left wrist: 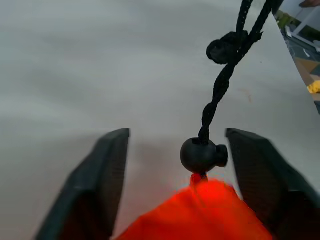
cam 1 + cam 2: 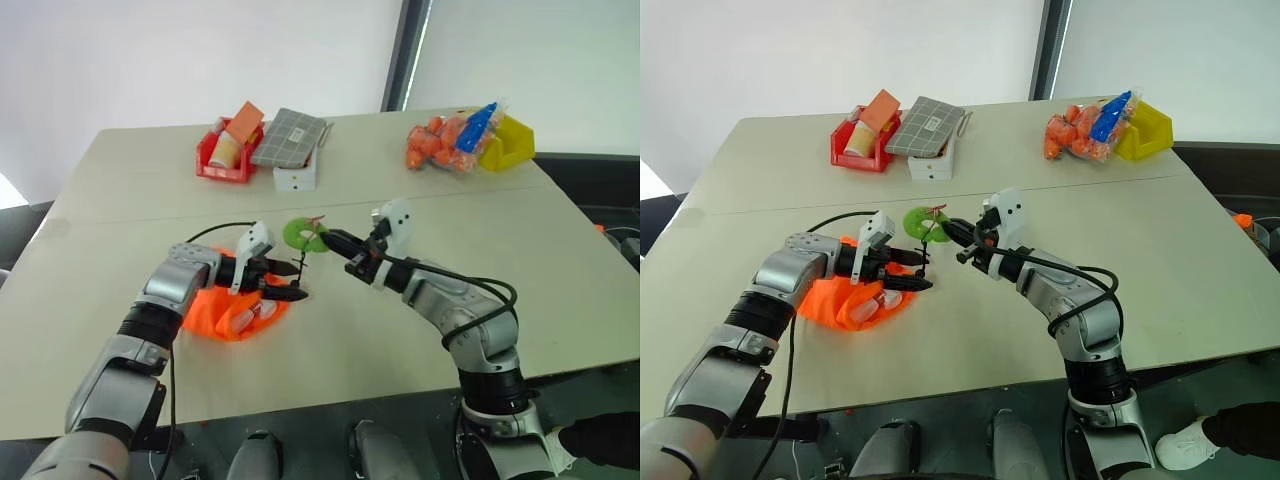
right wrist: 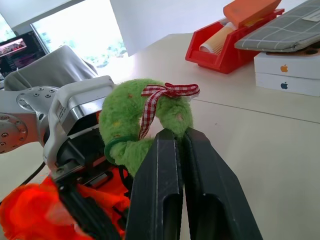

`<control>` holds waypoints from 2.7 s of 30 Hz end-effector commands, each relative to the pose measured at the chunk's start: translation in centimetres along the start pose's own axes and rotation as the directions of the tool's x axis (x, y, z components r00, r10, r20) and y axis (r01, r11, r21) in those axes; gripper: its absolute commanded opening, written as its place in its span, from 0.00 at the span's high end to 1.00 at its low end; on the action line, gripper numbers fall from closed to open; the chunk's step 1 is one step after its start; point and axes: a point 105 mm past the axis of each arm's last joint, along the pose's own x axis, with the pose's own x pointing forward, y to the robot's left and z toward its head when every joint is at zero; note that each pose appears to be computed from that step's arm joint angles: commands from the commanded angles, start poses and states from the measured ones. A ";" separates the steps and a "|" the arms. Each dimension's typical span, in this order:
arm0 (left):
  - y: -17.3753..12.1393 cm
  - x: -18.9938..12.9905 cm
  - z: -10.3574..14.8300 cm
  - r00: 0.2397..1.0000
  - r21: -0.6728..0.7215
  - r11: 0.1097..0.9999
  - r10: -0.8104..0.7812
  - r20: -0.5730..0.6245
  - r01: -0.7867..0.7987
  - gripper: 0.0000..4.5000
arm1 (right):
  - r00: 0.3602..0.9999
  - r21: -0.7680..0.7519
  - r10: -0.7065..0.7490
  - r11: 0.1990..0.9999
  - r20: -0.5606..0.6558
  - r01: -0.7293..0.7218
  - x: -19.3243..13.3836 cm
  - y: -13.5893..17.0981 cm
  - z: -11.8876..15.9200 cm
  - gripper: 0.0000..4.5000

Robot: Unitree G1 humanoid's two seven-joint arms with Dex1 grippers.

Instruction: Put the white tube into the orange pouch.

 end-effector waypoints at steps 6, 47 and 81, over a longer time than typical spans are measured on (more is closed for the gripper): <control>0.0 -0.8 -0.3 0.999 0.057 0.998 0.027 -0.040 -0.025 0.94 | 0.998 -0.045 0.006 0.999 0.061 -0.003 0.0 0.2 1.8 1.00; -3.6 -3.7 -4.8 0.992 -0.007 0.996 0.084 -0.096 -0.085 0.94 | 0.890 -0.119 -0.447 0.883 0.088 0.454 -0.8 -8.6 1.5 1.00; -1.3 -6.4 -0.8 0.981 -0.162 0.978 0.152 0.122 -0.131 0.20 | 0.902 -0.127 -0.252 0.942 0.350 0.312 -0.1 -4.2 7.5 1.00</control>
